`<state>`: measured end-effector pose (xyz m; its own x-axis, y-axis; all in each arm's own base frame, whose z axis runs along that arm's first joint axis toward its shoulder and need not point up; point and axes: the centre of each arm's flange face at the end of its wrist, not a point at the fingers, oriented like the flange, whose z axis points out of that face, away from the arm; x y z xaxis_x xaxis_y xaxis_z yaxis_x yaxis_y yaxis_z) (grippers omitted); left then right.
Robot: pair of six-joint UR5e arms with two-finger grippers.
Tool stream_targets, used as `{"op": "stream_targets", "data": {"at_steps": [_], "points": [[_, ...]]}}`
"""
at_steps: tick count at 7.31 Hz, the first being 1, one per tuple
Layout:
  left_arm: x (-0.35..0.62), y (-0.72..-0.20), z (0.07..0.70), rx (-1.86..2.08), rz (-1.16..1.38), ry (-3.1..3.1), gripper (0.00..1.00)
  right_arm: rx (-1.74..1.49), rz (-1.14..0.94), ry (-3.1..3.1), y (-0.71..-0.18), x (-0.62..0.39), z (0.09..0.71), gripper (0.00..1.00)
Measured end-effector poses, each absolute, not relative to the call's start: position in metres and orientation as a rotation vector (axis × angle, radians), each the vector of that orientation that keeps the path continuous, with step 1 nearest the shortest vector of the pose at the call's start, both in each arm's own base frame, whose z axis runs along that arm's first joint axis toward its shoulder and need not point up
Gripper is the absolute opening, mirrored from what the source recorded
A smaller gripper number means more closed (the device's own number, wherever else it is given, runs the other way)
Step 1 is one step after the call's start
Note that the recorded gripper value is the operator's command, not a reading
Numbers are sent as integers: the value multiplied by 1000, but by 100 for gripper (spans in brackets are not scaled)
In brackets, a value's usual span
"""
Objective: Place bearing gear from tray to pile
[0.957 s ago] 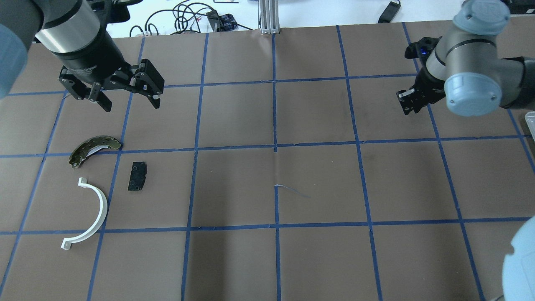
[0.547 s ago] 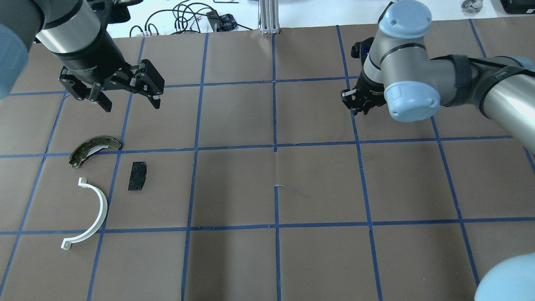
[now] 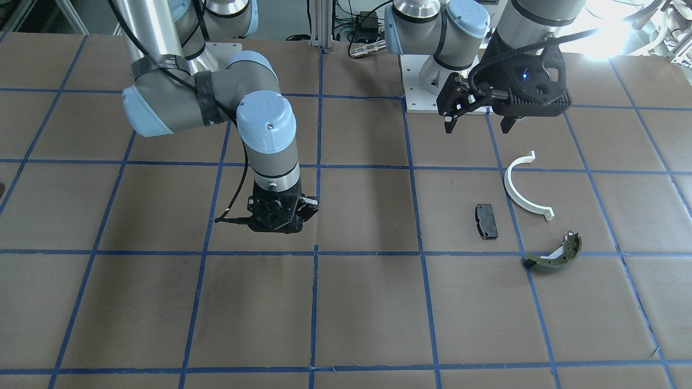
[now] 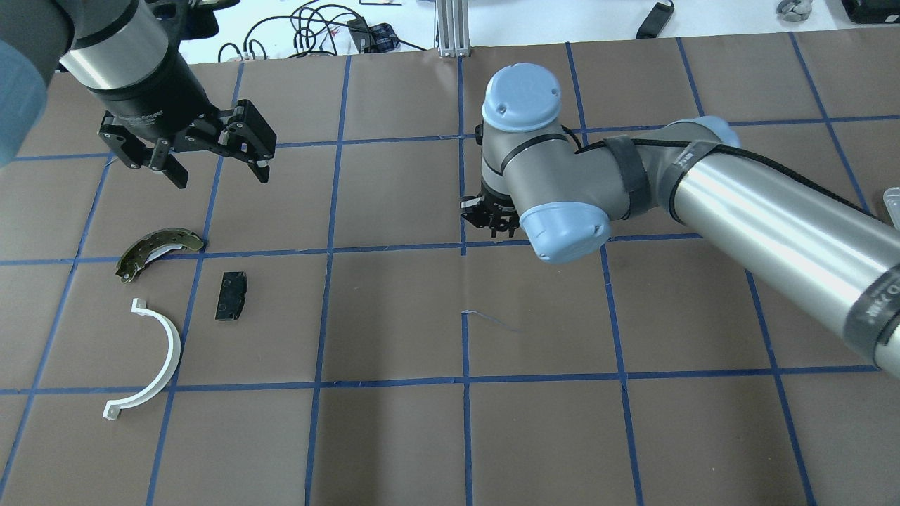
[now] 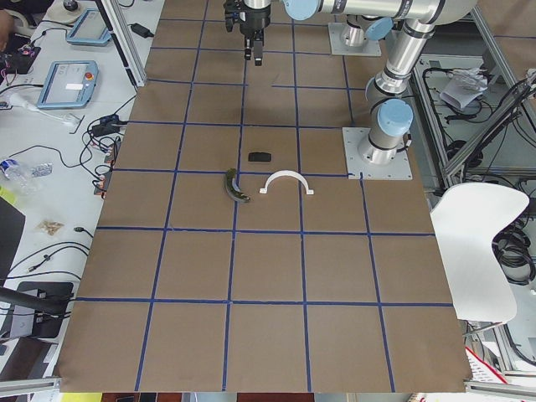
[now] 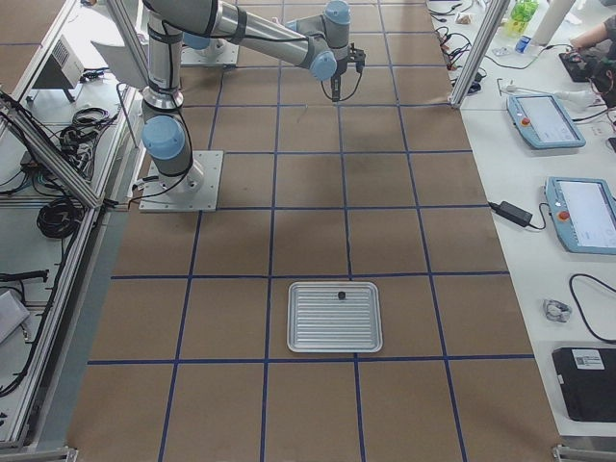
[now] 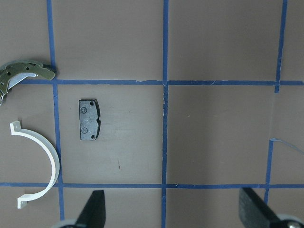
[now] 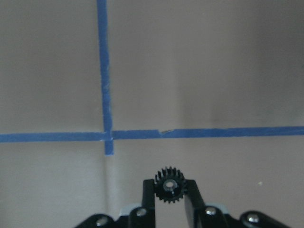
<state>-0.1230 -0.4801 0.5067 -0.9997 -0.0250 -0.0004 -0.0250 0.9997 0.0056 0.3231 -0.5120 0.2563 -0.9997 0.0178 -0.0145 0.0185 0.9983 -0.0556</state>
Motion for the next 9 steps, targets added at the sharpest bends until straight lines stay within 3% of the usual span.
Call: {"op": "stream_targets", "data": {"at_steps": [3,4,5,9], "points": [[-123,-480,507,-39,9,3141,100,39,-53,3133,-488,370,226,28],[-123,-480,507,-39,9,3141,100,43,-46,3134,-486,374,219,58],[-123,-480,507,-40,8,3141,100,45,-38,3137,-486,377,211,100],[-124,-481,502,-38,24,3142,100,63,-42,3135,-497,371,211,100]]}}
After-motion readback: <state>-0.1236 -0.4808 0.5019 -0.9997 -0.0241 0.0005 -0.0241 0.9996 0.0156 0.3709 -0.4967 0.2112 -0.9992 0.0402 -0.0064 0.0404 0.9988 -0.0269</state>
